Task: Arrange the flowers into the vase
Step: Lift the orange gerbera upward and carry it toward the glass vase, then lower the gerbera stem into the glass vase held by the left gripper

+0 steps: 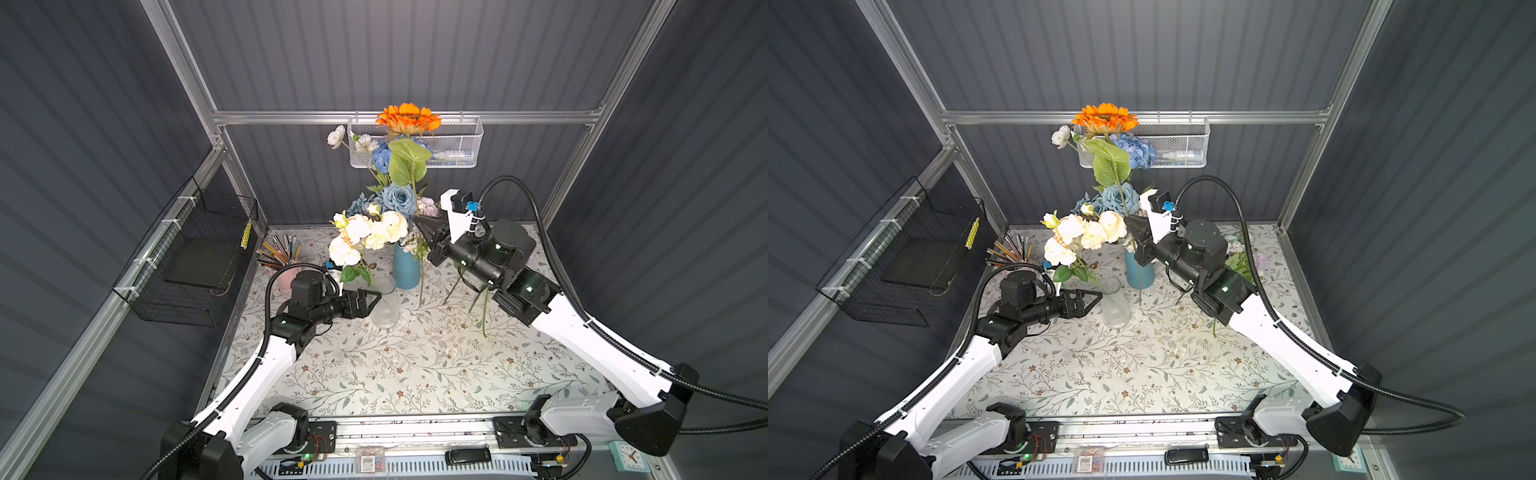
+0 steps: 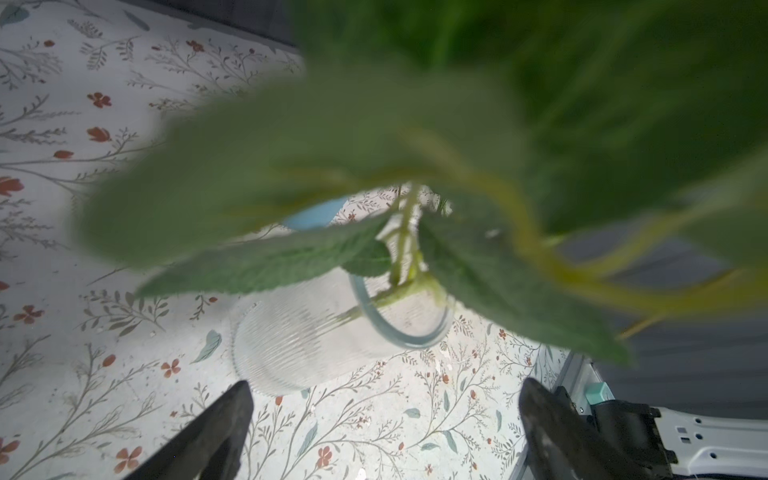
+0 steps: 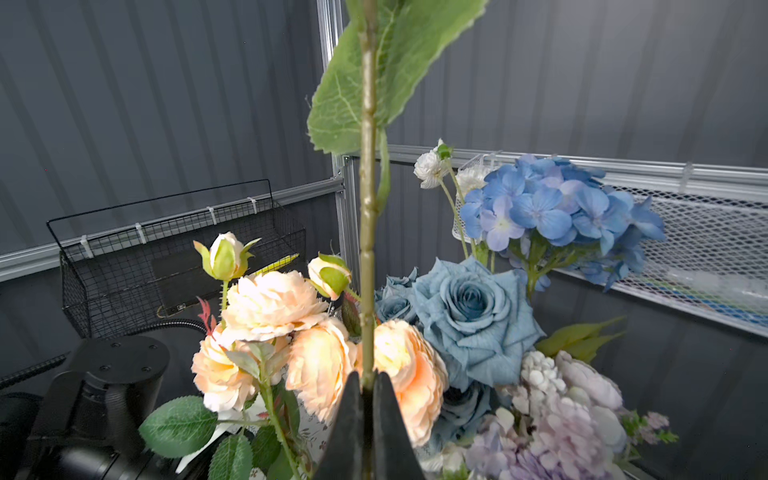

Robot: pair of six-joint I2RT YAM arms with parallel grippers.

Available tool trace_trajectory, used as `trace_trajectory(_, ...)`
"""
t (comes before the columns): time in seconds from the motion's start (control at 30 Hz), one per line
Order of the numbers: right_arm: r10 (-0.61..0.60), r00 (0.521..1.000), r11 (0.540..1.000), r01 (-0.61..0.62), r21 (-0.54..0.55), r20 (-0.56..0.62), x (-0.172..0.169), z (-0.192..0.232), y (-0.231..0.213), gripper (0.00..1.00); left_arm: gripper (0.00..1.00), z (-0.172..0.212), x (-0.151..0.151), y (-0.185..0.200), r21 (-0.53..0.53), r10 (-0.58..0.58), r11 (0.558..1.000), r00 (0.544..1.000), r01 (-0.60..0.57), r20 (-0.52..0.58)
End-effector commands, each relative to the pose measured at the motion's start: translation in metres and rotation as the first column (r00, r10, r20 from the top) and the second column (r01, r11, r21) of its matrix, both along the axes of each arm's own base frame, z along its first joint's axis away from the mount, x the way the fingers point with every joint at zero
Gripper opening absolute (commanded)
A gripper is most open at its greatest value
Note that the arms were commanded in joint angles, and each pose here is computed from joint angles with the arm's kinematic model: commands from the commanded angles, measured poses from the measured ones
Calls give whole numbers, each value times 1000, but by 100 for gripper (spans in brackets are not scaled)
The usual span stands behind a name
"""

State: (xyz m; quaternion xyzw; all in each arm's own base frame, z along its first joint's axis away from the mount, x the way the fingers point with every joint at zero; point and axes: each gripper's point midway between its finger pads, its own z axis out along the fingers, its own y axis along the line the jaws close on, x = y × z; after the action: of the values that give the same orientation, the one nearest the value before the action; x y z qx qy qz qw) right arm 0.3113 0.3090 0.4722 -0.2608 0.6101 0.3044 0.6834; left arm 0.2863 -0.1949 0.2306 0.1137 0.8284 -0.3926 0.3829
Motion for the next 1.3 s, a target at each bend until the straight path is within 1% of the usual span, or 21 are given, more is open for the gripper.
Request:
trace_trajectory(0.0,-20,991,998,13,55,132,-3,35,-3,0,100,38,7,3,5,27,1000,993,-27,113)
trace_trajectory(0.07,-14,989,998,6,56,146,-2,31,0,0,100,45,21,16,31,121,991,981,-127,154)
trace_trajectory(0.13,-13,988,998,3,62,156,0,28,2,0,100,48,36,32,49,231,968,954,-244,193)
trace_trajectory(0.2,5,986,998,-16,68,168,0,28,7,0,100,53,45,34,35,264,960,938,-278,223)
trace_trajectory(0.33,62,979,992,-82,92,195,-2,29,20,0,100,60,62,28,-8,275,959,930,-282,242)
trace_trajectory(0.5,137,956,980,-168,106,258,-4,28,39,0,100,59,81,22,-15,282,958,929,-287,241)
trace_trajectory(0.67,150,953,975,-187,123,263,6,21,51,0,100,58,90,16,-24,272,961,933,-274,236)
trace_trajectory(0.77,179,945,967,-221,128,275,6,13,58,0,100,55,91,14,-31,267,963,937,-267,227)
trace_trajectory(0.93,238,941,955,-272,120,240,11,-14,73,0,100,54,89,12,-45,259,966,940,-255,221)
trace_trajectory(1.1,252,950,958,-272,95,182,16,-49,80,0,100,51,84,13,-41,257,966,943,-254,213)
trace_trajectory(1.17,256,952,960,-270,72,166,16,-66,82,0,100,48,81,13,-38,253,967,945,-250,206)
trace_trajectory(1.2,294,941,951,-305,43,165,9,-76,87,0,100,47,80,13,-37,250,968,947,-248,201)
trace_trajectory(1.27,297,942,953,-302,11,155,6,-94,91,0,100,43,77,13,-32,242,970,952,-241,189)
